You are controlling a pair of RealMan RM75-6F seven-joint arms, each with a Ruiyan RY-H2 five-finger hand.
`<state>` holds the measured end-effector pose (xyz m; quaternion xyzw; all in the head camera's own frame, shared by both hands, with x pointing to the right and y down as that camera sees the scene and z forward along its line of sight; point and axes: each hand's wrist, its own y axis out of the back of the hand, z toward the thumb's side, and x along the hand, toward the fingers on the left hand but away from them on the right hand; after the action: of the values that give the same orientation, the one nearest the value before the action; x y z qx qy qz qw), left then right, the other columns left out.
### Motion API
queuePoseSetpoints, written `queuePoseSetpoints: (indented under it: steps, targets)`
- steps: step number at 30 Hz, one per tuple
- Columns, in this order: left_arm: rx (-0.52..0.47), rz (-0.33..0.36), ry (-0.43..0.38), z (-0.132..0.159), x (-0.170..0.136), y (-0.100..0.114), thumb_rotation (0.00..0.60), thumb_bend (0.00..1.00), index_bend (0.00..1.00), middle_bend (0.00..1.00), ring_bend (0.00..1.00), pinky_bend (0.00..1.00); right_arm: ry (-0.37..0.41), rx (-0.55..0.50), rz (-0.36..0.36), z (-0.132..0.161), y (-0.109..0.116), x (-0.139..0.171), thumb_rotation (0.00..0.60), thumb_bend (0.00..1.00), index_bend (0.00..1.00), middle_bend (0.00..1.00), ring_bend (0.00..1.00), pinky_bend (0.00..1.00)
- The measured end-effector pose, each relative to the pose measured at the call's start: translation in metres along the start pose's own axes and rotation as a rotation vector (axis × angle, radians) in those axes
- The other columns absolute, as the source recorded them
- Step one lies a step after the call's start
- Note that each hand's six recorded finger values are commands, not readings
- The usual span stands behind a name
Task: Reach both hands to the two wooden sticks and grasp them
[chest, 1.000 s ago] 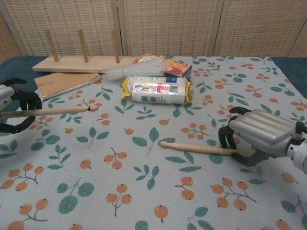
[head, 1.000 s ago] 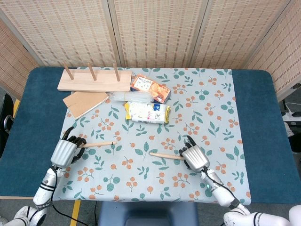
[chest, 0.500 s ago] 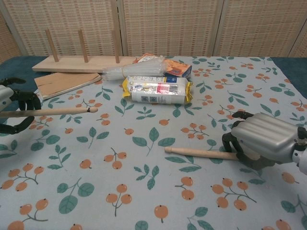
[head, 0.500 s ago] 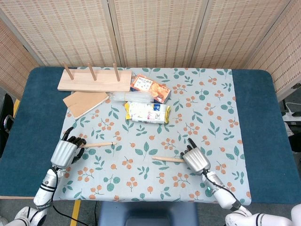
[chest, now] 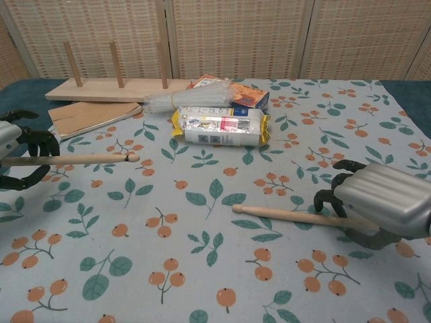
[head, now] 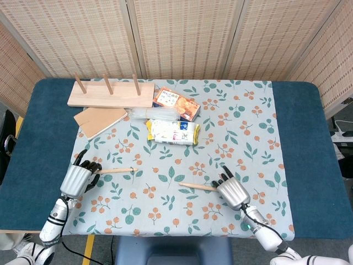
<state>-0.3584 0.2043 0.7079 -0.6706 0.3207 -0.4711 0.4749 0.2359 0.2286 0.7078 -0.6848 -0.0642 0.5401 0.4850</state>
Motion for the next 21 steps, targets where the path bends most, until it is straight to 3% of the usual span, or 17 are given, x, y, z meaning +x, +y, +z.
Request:
queuePoseSetpoints:
  steps: [4, 11, 21]
  targets:
    - [-0.002, -0.003, -0.004, 0.001, -0.001, -0.001, 0.600, 0.51, 0.83, 0.84, 0.49, 0.14, -0.009, 0.008, 0.003, 0.002, -0.003, -0.002, 0.600, 0.36, 0.46, 0.50, 0.25, 0.08]
    - [-0.026, -0.029, -0.007, 0.001, -0.001, -0.003, 0.600, 0.51, 0.83, 0.84, 0.49, 0.14, -0.029, 0.017, -0.028, 0.000, 0.003, -0.002, 0.600, 0.36, 0.84, 0.79, 0.54, 0.20]
    - [-0.038, 0.008, 0.039, -0.002, 0.005, 0.004, 0.600, 0.51, 0.84, 0.84, 0.50, 0.14, -0.029, -0.077, -0.116, -0.004, 0.021, 0.007, 0.600, 0.36, 0.92, 0.85, 0.59, 0.24]
